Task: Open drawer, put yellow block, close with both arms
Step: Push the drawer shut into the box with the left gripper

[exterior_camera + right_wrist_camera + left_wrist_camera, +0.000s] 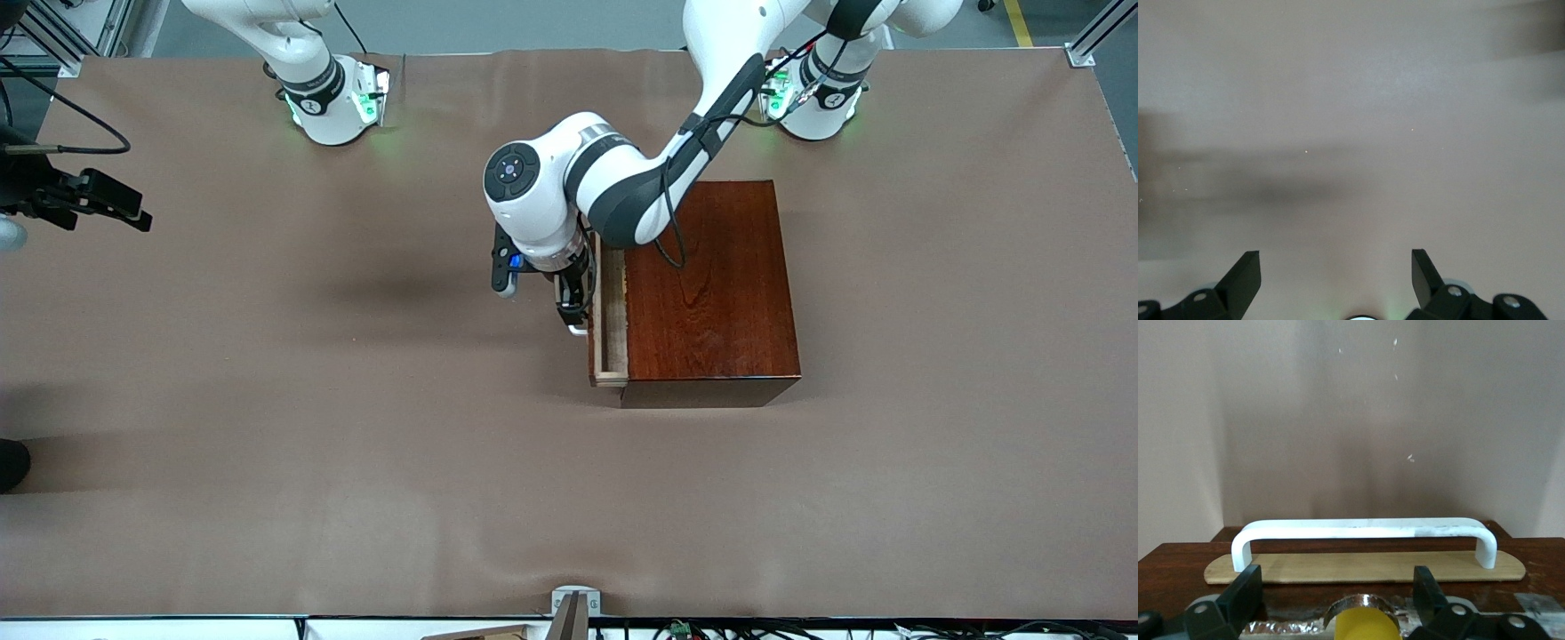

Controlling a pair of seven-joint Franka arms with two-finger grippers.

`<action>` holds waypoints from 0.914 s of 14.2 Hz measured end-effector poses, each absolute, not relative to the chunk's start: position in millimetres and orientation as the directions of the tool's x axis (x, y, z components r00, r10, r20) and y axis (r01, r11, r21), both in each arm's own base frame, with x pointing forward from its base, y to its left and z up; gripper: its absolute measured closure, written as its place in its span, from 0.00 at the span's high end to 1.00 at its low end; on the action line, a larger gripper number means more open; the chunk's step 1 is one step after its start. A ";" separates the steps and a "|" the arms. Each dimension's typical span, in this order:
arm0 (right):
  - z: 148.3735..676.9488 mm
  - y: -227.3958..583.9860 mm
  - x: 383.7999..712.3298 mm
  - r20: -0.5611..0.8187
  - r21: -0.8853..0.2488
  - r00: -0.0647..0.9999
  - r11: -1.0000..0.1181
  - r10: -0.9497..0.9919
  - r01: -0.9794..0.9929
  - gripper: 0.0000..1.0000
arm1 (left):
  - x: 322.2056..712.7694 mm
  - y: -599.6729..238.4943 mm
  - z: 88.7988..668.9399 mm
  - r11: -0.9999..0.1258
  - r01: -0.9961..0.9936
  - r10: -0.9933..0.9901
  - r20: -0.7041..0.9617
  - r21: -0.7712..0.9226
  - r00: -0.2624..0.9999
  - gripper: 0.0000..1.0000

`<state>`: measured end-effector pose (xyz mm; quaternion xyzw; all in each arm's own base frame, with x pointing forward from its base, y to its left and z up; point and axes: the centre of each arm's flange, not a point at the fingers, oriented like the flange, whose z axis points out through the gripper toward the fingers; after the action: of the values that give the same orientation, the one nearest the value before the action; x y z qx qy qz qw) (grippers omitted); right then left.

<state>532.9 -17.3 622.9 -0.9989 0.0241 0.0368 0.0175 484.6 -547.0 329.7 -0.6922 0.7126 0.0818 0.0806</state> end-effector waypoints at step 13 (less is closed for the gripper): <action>622.5 -10.6 532.7 -0.078 -0.033 0.996 -0.999 -0.034 -0.037 1.00 | 492.3 -517.9 321.8 -0.007 -0.999 -0.935 -0.356 0.050 -0.011 1.00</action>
<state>532.7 -10.6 622.5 -0.9989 0.0178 0.0386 0.0175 492.3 -517.9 321.8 -0.6945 0.6959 0.1458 0.1100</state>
